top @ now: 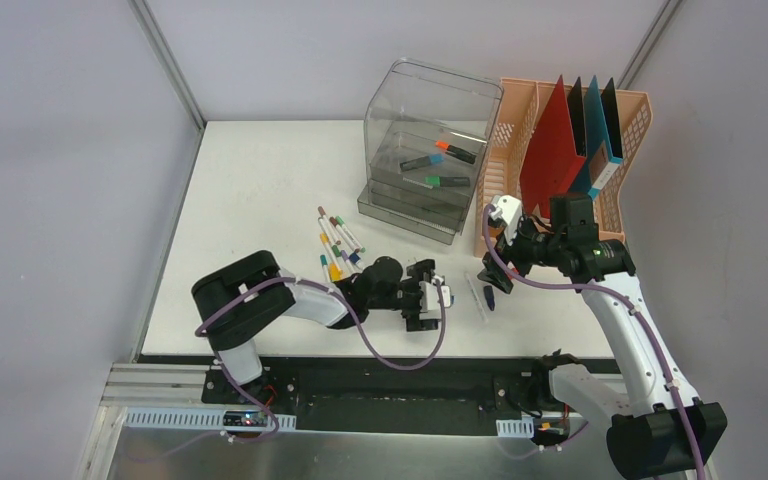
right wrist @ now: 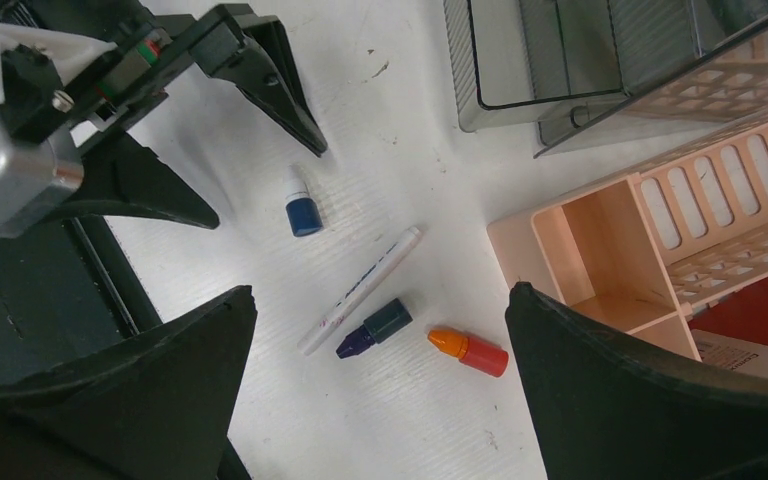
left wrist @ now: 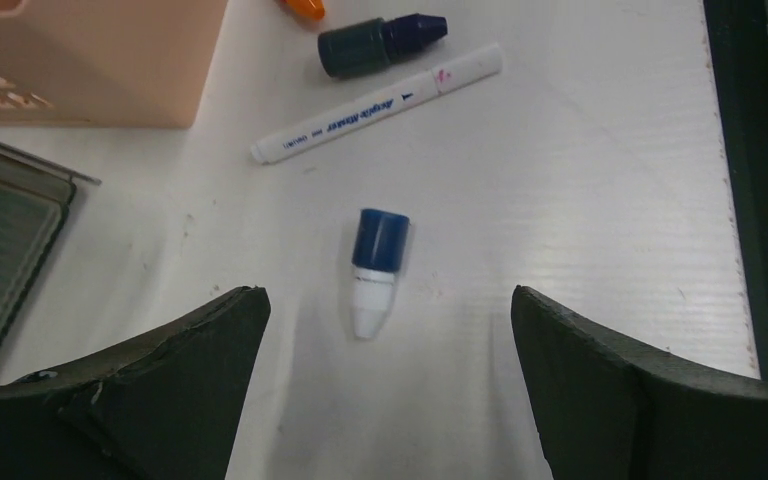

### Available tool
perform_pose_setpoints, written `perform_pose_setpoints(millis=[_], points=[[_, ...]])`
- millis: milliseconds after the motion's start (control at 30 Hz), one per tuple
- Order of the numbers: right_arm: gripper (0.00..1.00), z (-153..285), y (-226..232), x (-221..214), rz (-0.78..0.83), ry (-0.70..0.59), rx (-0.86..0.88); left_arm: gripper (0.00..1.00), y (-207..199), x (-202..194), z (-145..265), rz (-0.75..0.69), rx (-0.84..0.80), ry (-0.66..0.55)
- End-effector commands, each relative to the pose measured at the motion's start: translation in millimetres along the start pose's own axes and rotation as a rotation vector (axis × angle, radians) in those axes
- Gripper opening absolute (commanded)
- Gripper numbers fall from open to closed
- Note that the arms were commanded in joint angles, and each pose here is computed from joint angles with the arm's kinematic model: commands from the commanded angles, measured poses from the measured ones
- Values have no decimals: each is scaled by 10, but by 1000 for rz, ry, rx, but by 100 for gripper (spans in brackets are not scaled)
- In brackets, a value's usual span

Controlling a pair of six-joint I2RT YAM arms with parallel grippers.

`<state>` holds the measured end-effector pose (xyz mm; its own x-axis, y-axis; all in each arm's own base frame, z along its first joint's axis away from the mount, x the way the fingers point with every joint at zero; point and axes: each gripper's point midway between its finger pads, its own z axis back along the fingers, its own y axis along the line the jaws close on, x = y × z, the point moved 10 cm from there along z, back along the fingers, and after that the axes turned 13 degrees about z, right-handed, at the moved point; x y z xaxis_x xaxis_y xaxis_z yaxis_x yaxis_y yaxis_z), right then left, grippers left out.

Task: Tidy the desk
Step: Pick up the stationery from the center of the board.

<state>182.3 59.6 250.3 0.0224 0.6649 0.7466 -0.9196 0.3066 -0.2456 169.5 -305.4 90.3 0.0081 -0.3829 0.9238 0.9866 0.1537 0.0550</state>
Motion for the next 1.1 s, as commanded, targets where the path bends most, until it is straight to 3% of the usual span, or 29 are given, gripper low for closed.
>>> perform_pose_setpoints(millis=[0, 300, 467, 600, 1000, 1067], points=[[99, 27, -12, 31, 28, -30, -13, 94, 65, 198, -206, -89, -50, -50], [99, 43, -5, 33, 30, -36, -17, 77, 86, 195, -409, -42, -118, -9], [99, 49, -3, 37, 29, -38, -15, 41, 90, 145, -478, 5, -139, 55], [99, 56, -1, 37, 27, -41, -16, 34, 105, 109, -491, 18, -122, 73], [99, 56, -5, 31, 24, -40, -15, 1, 117, -11, -422, 40, -31, 79], [99, 57, -6, 32, 25, -41, -16, 0, 117, -3, -391, 51, -11, 63]])
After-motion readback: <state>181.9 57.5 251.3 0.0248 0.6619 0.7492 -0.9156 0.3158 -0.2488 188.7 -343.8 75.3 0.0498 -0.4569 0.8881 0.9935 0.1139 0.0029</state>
